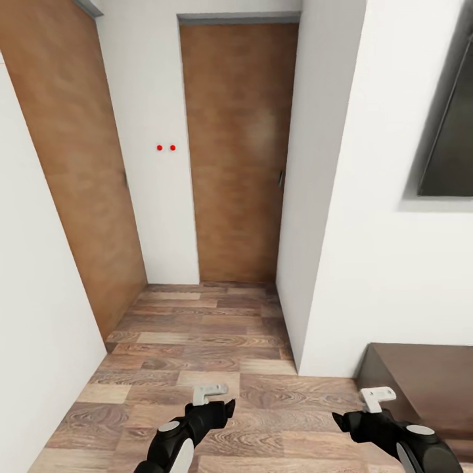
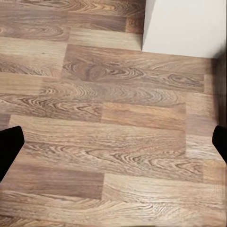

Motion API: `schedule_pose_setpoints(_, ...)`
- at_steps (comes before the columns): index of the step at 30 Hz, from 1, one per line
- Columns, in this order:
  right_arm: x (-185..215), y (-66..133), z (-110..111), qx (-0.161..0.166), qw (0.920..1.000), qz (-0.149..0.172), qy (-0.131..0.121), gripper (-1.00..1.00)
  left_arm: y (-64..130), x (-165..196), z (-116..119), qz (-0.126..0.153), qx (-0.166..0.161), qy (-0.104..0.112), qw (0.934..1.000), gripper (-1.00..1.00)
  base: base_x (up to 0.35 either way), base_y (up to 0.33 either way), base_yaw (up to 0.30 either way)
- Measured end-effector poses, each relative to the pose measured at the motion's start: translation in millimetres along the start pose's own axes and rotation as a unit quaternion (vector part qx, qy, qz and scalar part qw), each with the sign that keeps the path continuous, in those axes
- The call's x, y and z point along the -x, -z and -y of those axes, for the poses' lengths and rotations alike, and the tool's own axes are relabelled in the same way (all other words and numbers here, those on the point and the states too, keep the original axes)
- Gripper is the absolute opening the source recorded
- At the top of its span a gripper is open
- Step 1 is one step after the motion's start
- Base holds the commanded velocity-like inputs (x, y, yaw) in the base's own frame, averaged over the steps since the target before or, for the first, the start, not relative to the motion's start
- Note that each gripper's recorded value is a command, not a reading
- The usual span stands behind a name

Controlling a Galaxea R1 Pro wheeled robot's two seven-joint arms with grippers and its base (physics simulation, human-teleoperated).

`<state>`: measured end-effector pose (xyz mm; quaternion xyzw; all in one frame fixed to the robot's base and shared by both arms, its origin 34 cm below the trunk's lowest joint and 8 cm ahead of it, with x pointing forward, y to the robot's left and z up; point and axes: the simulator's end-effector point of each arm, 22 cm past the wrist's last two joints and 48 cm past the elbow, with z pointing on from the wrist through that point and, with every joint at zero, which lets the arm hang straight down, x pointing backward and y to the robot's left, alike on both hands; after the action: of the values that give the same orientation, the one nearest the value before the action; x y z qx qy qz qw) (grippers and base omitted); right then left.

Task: In the bedroom, move the book from the bed onto either nightstand, and place the two sandals side by side next to the bed.

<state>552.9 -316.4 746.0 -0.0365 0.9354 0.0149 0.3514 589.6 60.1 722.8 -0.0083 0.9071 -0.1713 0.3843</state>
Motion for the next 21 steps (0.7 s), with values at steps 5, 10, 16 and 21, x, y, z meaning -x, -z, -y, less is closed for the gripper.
schedule_pose_setpoints(5, 1.5, 1.1, 3.4, -0.003, 1.0, 0.002, -0.003, 1.0, 0.0, -0.1, 0.5, 0.0, -0.001, 0.0, 1.0, 1.0, -0.001, 0.001, -0.268)
schedule_pose_setpoints(10, 2.1, 1.5, 4.6, -0.004, 1.0, 0.003, -0.004, 1.0, 0.0, 0.0, 2.1, 0.0, -0.004, 0.0, 1.0, 1.0, 0.0, 0.0, -0.268)
schedule_pose_setpoints(16, 2.4, 1.7, 4.8, -0.004, 1.0, 0.004, -0.005, 1.0, 0.1, 0.1, 2.6, 0.0, -0.005, -0.001, 1.0, 1.0, 0.0, 0.0, -0.268)
schedule_pose_setpoints(21, 2.5, 1.8, 4.9, -0.004, 1.0, 0.004, -0.005, 1.0, 0.1, 0.0, 2.7, 0.0, -0.005, -0.001, 1.0, 1.0, 0.0, 0.0, -0.268)
